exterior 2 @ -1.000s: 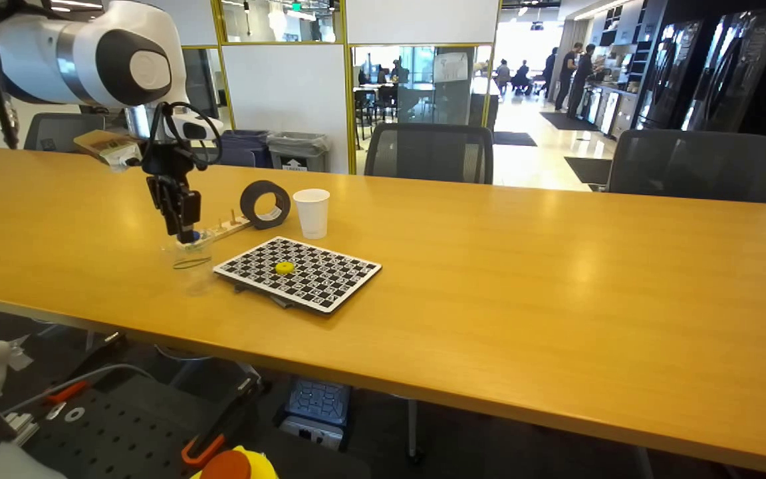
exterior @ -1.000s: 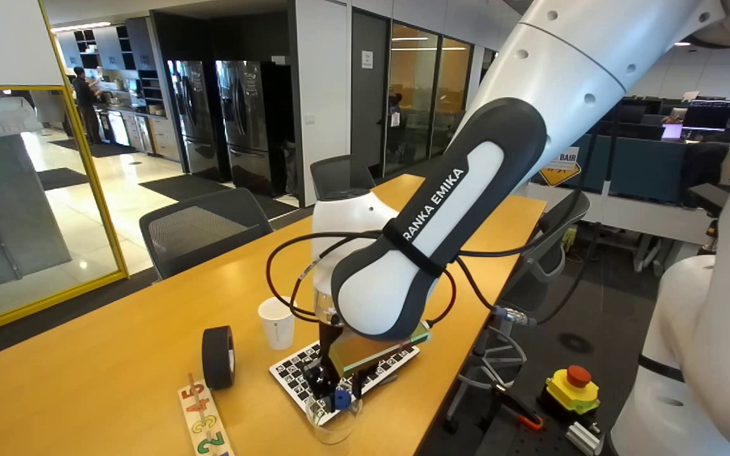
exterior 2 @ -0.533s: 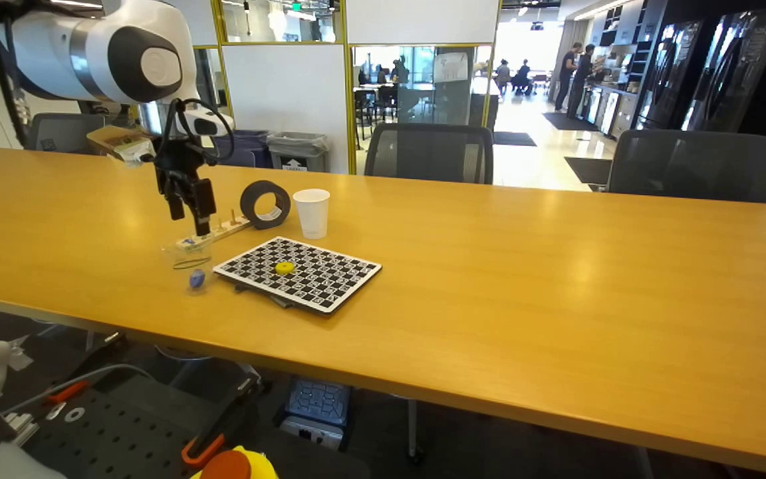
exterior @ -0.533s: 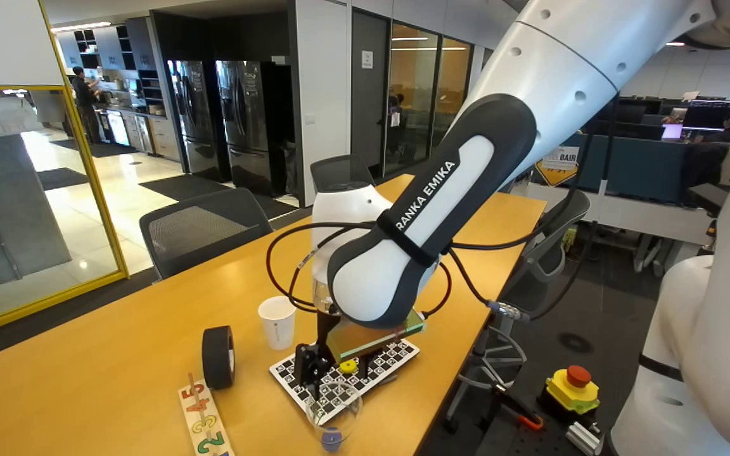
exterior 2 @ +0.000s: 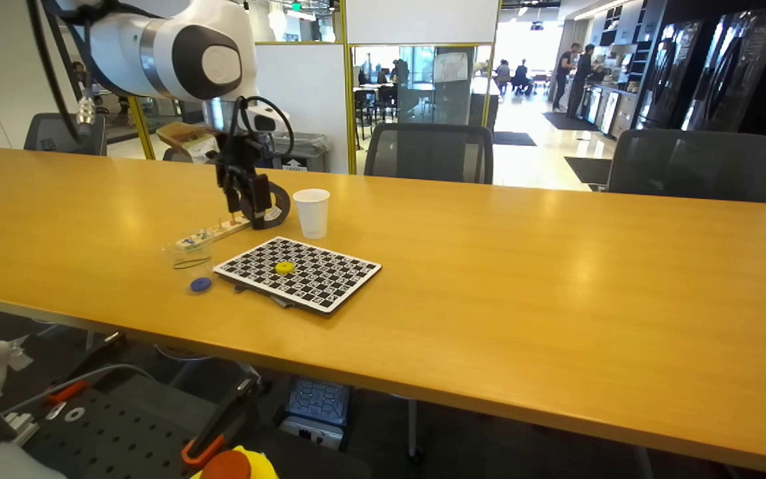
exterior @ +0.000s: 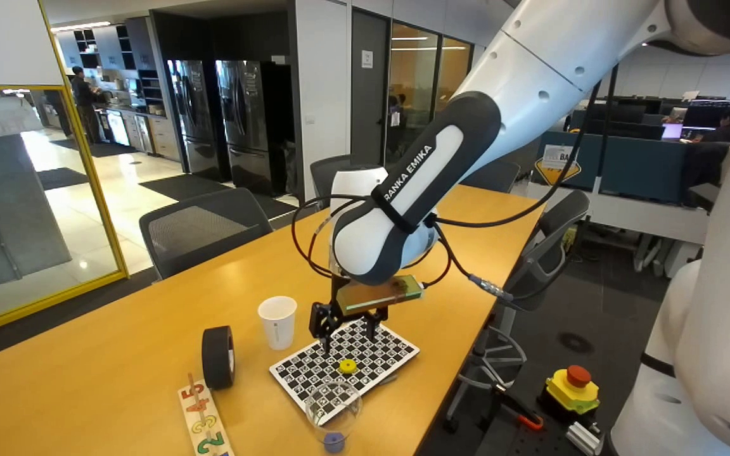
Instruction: Place the yellow rings inside the white cup, put the blue ring inside the clear cup
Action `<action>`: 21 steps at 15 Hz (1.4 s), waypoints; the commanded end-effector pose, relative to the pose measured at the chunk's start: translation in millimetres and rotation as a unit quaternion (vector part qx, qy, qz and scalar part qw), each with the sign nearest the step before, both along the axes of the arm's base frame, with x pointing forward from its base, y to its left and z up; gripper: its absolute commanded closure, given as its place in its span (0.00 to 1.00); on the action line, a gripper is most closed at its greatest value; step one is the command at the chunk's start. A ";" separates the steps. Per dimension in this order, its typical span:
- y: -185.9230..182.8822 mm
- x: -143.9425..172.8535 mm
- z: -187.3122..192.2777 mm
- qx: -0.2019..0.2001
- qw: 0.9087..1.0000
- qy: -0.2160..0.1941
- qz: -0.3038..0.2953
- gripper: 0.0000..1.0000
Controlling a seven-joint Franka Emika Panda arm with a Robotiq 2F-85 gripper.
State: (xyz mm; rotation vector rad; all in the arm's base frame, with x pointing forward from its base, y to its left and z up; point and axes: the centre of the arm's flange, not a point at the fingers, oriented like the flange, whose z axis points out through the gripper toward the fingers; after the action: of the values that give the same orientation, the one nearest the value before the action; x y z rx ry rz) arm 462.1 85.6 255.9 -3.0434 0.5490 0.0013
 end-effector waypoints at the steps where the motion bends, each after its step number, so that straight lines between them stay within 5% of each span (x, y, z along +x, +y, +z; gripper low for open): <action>1: -18.3 45.0 -27.5 -0.008 1.000 0.028 0.001 0.00; 10: -23.0 68.5 -98.1 -0.005 0.997 0.071 -0.007 0.00; 21: -35.7 60.4 -108.9 0.011 0.998 0.054 -0.027 0.00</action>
State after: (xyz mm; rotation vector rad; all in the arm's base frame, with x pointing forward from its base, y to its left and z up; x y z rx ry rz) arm 519.2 56.1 145.9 -3.0437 0.6341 0.2188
